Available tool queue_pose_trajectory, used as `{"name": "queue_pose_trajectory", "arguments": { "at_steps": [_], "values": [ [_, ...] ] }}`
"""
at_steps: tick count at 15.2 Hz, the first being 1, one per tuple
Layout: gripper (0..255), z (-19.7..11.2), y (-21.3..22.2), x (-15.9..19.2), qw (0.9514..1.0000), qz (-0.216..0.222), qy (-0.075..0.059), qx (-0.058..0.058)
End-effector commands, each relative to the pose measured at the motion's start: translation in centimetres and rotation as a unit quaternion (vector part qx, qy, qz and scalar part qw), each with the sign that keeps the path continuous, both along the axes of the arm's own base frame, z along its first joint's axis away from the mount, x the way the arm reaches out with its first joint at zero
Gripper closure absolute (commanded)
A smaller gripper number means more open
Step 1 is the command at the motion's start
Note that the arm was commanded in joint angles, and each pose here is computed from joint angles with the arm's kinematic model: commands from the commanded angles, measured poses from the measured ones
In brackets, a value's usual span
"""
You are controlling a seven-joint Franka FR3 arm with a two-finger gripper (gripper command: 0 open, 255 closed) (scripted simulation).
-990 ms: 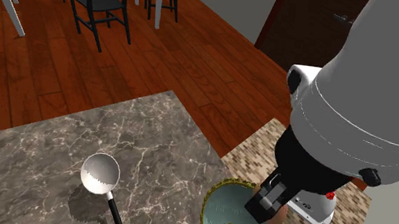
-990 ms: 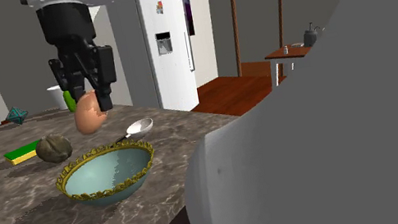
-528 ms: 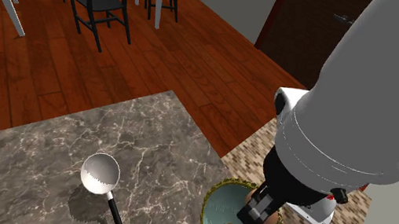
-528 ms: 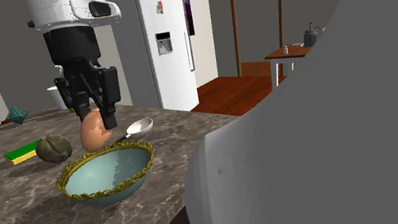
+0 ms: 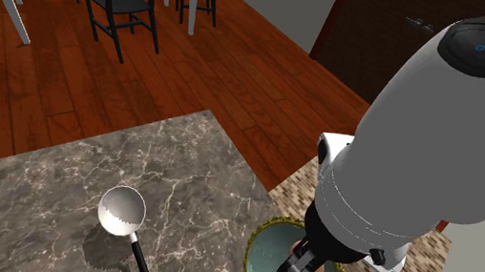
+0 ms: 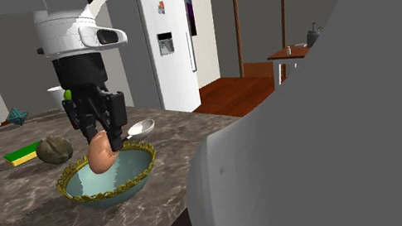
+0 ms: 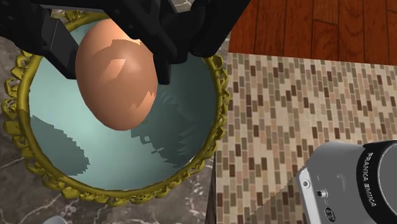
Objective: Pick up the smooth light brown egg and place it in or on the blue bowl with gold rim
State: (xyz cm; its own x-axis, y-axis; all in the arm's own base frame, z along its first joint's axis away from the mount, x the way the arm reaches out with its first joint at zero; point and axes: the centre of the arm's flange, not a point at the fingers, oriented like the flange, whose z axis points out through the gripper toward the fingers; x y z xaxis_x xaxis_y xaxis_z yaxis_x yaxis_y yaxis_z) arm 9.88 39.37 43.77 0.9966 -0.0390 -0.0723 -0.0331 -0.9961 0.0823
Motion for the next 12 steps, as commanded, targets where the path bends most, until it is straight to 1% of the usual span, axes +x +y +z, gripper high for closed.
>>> {"name": "queue_pose_trajectory", "arguments": {
  "at_steps": [1, 6, 7, 12],
  "values": [
    [255, -0.27, 0.0, 0.03, 1.0, 0.0, 0.0, 0.0],
    [255, -0.27, 0.0, 0.03, 1.0, 0.0, 0.0, 0.0],
    [0, -0.27, 0.0, 0.03, 1.0, 0.0, 0.0, 0.0],
    [0, -0.27, 0.0, 0.03, 1.0, 0.0, 0.0, 0.0]
  ]
}}
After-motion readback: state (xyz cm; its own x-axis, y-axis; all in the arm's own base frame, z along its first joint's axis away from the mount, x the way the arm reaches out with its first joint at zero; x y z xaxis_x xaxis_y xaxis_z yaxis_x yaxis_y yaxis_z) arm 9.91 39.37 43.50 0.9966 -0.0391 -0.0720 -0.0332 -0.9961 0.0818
